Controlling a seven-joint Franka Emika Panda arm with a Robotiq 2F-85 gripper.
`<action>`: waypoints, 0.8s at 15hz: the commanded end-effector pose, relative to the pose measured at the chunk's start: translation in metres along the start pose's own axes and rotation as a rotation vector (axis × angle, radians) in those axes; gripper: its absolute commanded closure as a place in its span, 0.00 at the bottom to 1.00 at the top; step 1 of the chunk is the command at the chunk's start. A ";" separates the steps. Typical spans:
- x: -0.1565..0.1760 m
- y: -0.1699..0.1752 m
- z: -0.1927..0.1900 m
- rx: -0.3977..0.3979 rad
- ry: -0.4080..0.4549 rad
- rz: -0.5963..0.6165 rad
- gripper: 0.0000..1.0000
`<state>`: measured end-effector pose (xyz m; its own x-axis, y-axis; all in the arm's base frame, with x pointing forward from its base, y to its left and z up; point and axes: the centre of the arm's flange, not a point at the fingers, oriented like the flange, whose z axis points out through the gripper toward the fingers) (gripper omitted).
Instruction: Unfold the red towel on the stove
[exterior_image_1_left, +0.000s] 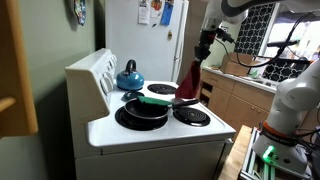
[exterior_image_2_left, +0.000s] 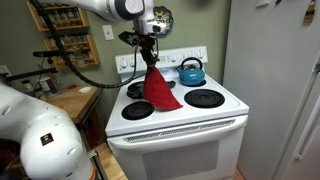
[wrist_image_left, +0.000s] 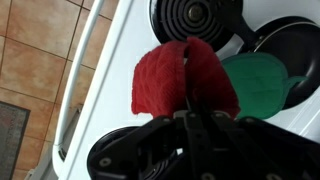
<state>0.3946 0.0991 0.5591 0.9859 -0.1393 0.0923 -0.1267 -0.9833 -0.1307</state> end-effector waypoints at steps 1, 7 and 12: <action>-0.024 0.026 -0.031 -0.058 0.032 -0.016 0.99; -0.017 0.021 -0.034 -0.046 0.052 -0.001 0.94; -0.018 0.022 -0.044 -0.032 0.024 -0.026 0.99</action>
<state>0.3723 0.0774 0.5881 0.9800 -0.1382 0.1435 -0.1270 -0.9883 -0.0843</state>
